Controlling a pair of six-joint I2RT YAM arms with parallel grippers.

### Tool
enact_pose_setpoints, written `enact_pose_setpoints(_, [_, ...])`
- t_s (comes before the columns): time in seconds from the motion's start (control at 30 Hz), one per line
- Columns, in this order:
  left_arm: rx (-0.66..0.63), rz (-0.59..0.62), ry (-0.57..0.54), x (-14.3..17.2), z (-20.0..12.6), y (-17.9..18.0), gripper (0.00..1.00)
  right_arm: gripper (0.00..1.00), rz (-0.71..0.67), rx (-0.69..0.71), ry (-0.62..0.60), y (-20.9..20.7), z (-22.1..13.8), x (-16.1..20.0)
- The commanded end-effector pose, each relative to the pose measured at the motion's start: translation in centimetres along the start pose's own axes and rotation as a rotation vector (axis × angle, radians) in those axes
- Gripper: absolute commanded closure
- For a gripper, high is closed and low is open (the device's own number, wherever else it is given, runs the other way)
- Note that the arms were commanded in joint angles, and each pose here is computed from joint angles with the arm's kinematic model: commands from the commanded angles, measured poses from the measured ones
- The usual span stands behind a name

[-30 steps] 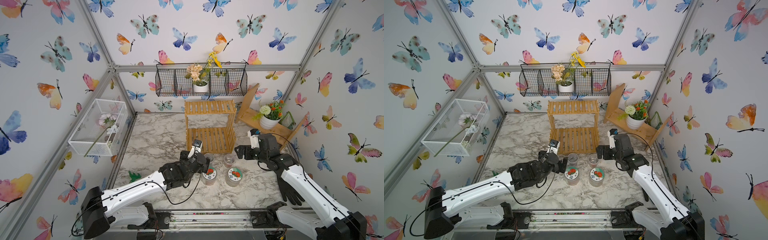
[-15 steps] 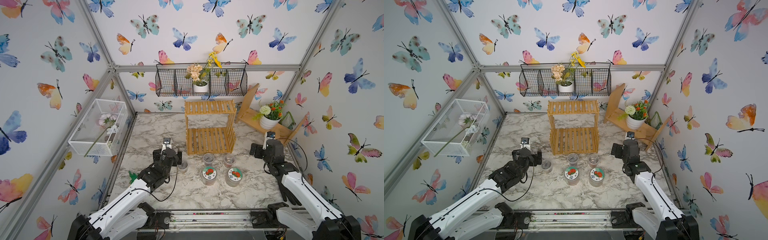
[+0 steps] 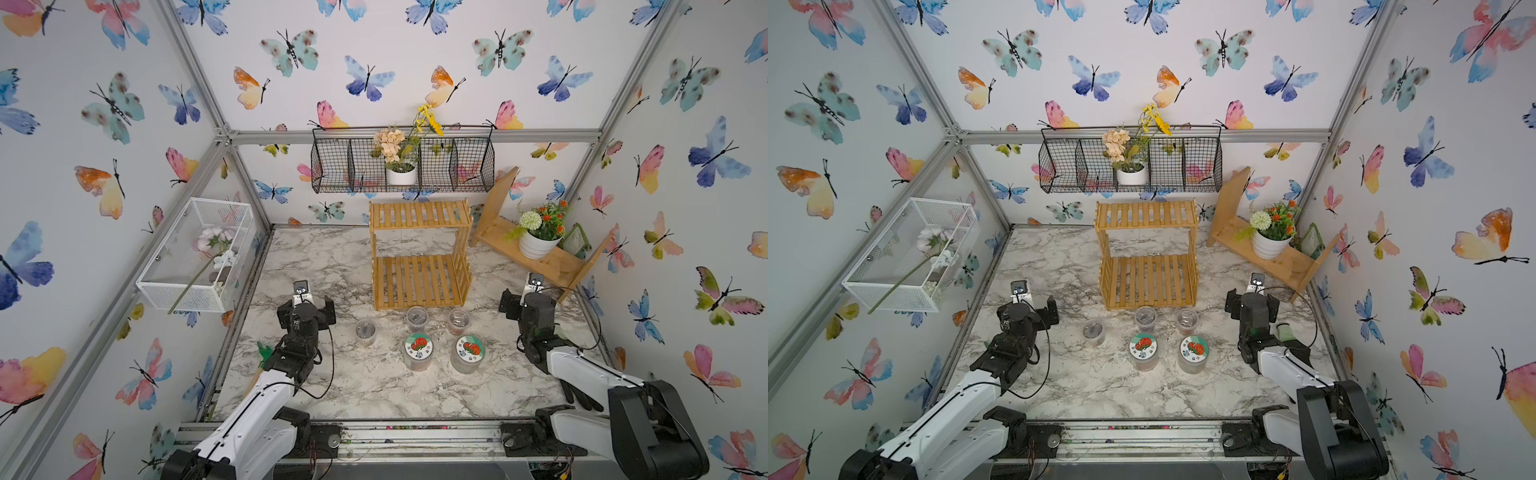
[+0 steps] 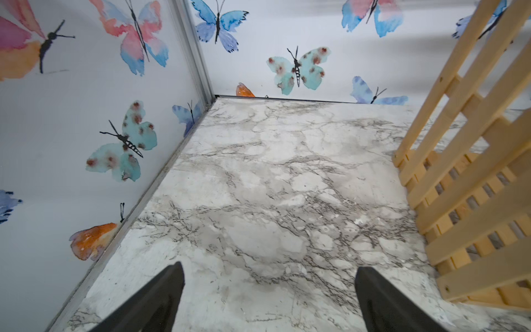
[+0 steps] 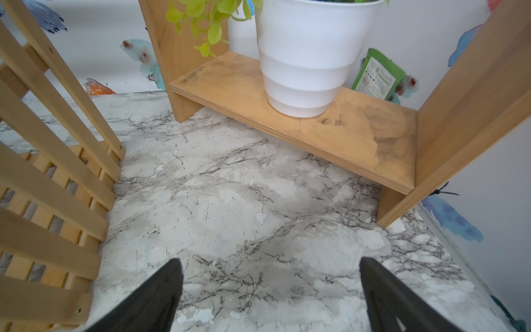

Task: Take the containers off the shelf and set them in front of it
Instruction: Reset both arms

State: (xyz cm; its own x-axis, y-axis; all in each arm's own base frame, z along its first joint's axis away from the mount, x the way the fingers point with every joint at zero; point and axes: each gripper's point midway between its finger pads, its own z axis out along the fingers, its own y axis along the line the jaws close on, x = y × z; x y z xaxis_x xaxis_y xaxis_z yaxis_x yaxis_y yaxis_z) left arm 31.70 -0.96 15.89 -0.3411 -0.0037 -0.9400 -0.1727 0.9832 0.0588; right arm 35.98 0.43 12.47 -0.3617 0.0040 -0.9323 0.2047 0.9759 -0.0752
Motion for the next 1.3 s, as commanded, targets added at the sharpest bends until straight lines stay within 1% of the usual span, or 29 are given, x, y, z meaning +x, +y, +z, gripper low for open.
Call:
enact_pose_setpoints(0.0, [0.074,-0.013,-0.107,-1.6,0.6,-1.0,0.01,0.02,0.006,0.03,-0.136,-0.5,0.4,-2.2])
enact_pose_setpoints(0.17, [0.082,-0.01,-0.147,-1.0,2.1,-1.2,0.01,0.01,0.009,0.041,-0.17,-0.6,1.4,-1.5])
enact_pose_setpoints(0.23, [0.091,-0.017,-0.157,-0.8,2.7,-1.1,0.01,0.01,0.005,0.031,-0.16,-0.4,1.8,-0.9])
enact_pose_setpoints(0.33, [0.09,-0.024,-0.167,-0.4,3.4,-0.6,0.01,0.01,0.016,0.029,-0.173,-0.6,1.6,0.2])
enact_pose_setpoints(0.4, [0.086,-0.048,-0.173,-0.2,3.7,0.0,0.01,0.01,0.008,0.014,-0.2,-0.4,1.5,0.0])
enact_pose_setpoints(0.47, [0.075,-0.058,-0.169,0.2,4.1,0.4,0.01,0.01,0.003,-0.01,-0.188,-0.1,1.3,0.3])
enact_pose_setpoints(0.6, [0.062,-0.07,-0.165,0.8,4.6,0.8,0.01,0.02,-0.004,-0.059,-0.231,0.3,0.2,0.9])
enact_pose_setpoints(0.67, [0.051,-0.074,-0.16,1.1,4.9,0.9,0.01,0.02,-0.011,-0.059,-0.305,0.2,-0.2,0.1])
enact_pose_setpoints(0.7, [0.043,-0.079,-0.158,1.3,5.1,1.1,0.01,0.02,-0.014,-0.06,-0.292,0.3,0.0,0.2])
enact_pose_setpoints(0.77, [0.03,-0.088,-0.151,1.6,5.5,1.3,0.01,0.02,-0.008,-0.061,-0.215,0.5,0.7,1.0])
enact_pose_setpoints(0.8, [0.023,-0.091,-0.148,1.8,5.6,1.4,0.01,0.02,-0.011,-0.057,-0.213,0.5,0.8,1.1])
enact_pose_setpoints(0.87, [0.021,-0.09,-0.139,2.0,5.8,1.4,0.01,0.02,-0.019,-0.057,-0.257,0.5,0.6,0.5])
enact_pose_setpoints(0.9, [0.02,-0.091,-0.143,2.0,5.7,1.5,0.01,0.02,-0.02,-0.056,-0.258,0.5,0.7,0.5])
enact_pose_setpoints(1.0, [0.019,-0.096,-0.141,2.1,5.8,1.6,0.01,0.02,-0.02,-0.057,-0.203,0.6,1.2,1.0])
enact_pose_setpoints(1.1, [0.02,-0.099,-0.143,2.0,5.8,1.6,0.01,0.02,-0.023,-0.053,-0.227,0.5,1.1,0.8])
enact_pose_setpoints(1.27, [0.02,-0.099,-0.143,2.0,5.8,1.6,0.01,0.02,-0.024,-0.054,-0.212,0.6,1.2,0.9])
